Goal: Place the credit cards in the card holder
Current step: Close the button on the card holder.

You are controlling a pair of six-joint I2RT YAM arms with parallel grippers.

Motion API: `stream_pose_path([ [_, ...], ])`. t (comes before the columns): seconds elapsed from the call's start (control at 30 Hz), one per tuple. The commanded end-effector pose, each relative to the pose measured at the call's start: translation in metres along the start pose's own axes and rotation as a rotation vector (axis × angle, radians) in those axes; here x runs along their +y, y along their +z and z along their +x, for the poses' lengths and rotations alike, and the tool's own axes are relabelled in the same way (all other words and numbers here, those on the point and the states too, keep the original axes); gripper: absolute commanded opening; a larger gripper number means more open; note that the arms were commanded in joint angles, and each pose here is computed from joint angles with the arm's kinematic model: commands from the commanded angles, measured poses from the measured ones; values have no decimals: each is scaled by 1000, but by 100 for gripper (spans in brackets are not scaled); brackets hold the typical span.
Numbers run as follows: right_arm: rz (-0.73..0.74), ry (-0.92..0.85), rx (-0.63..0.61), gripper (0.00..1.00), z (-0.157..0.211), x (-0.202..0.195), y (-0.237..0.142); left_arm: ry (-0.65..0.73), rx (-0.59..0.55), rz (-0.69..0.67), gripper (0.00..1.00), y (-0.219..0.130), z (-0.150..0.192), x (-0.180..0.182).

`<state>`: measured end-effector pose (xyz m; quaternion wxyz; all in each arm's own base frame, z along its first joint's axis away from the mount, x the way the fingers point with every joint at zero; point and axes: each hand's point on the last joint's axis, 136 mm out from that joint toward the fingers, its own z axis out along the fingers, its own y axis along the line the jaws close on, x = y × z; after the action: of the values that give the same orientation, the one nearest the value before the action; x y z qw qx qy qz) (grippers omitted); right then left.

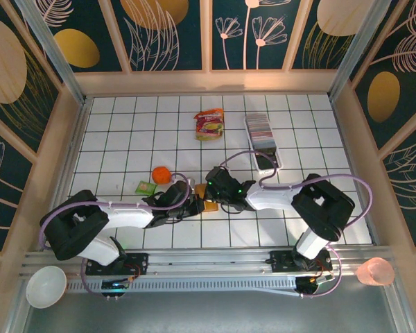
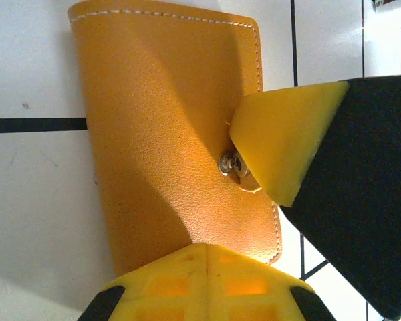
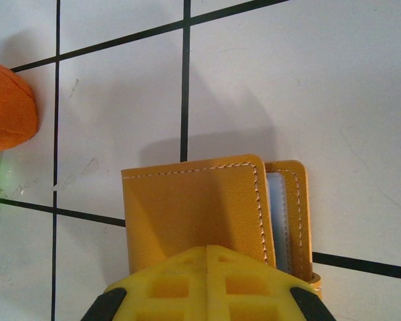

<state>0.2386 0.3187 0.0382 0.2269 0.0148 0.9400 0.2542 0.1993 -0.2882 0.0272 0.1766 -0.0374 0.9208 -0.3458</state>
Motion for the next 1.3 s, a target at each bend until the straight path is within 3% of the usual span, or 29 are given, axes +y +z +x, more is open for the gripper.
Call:
stream_pose_path([
  [0.0, 91, -6, 21, 0, 12, -20, 10, -4, 84, -91, 0, 0, 24, 31],
  [0.43, 294, -71, 134, 0, 67, -66, 20, -56, -11, -57, 0, -15, 12, 31],
  [0.83, 483, -153, 198, 0, 108, -104, 20, -249, -156, 51, 0, -48, -16, 37],
  [1.1, 677, -249, 253, 0, 140, -141, 8, -271, -169, 32, 0, -53, -18, 46],
  [1.27, 654, -214, 269, 0, 151, -147, 0, -290, -139, 17, 0, -47, -13, 51],
])
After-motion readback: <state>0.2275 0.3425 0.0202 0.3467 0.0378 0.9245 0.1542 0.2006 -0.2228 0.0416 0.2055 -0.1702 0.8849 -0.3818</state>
